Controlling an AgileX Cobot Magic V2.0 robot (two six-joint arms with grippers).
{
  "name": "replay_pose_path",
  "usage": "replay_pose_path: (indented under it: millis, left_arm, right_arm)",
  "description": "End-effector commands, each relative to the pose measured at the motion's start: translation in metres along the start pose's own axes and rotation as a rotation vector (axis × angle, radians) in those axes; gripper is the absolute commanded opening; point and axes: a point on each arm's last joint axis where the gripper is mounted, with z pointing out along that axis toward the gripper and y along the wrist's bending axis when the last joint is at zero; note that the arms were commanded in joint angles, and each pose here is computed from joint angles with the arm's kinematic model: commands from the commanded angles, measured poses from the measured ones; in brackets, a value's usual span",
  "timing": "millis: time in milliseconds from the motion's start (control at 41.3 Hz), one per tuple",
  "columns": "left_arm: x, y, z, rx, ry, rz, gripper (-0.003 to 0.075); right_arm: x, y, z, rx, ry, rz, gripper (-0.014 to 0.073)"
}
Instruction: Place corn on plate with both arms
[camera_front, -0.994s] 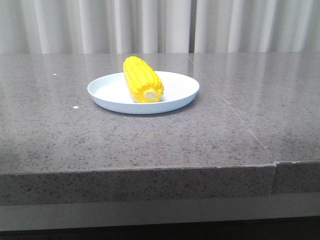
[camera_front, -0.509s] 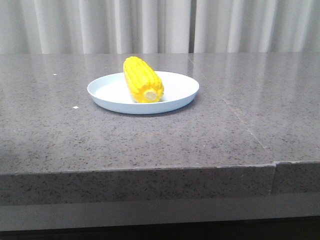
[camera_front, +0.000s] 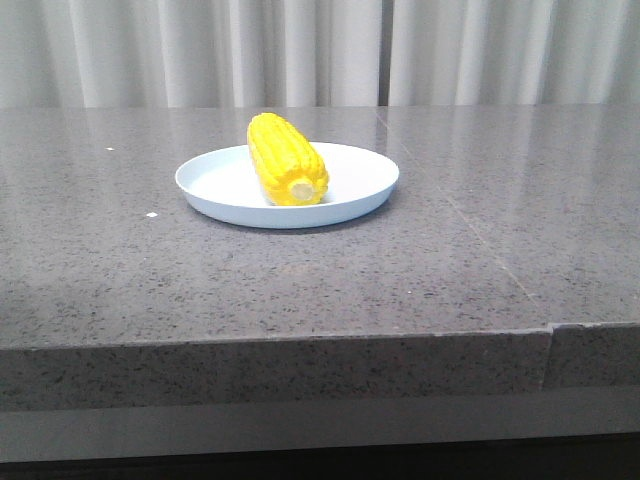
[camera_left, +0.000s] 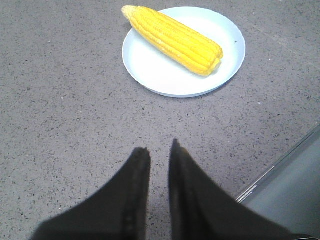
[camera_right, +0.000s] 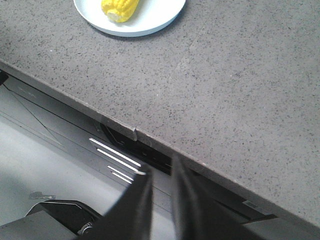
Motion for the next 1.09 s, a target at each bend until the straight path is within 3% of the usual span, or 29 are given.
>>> replay_pose_path:
  millis: [0, 703, 872, 1066]
  left_arm:
    - [-0.014, -0.001, -0.005, 0.008, -0.098, -0.009, -0.0020]
    - [-0.009, 0.004, -0.011, -0.018, -0.117, -0.036, -0.0020]
    - [0.019, 0.022, -0.014, -0.162, -0.208, -0.122, -0.0020]
    - [0.075, 0.027, -0.011, -0.321, -0.436, -0.172, -0.0020]
  right_arm:
    - [-0.011, -0.001, -0.004, 0.012, -0.082, -0.014, -0.0076]
    - [-0.010, -0.001, -0.004, 0.012, -0.076, -0.014, -0.0068]
    - [-0.010, -0.001, -0.004, 0.012, -0.076, -0.014, -0.0068]
    - [-0.010, -0.001, -0.004, 0.012, -0.076, -0.014, -0.0068]
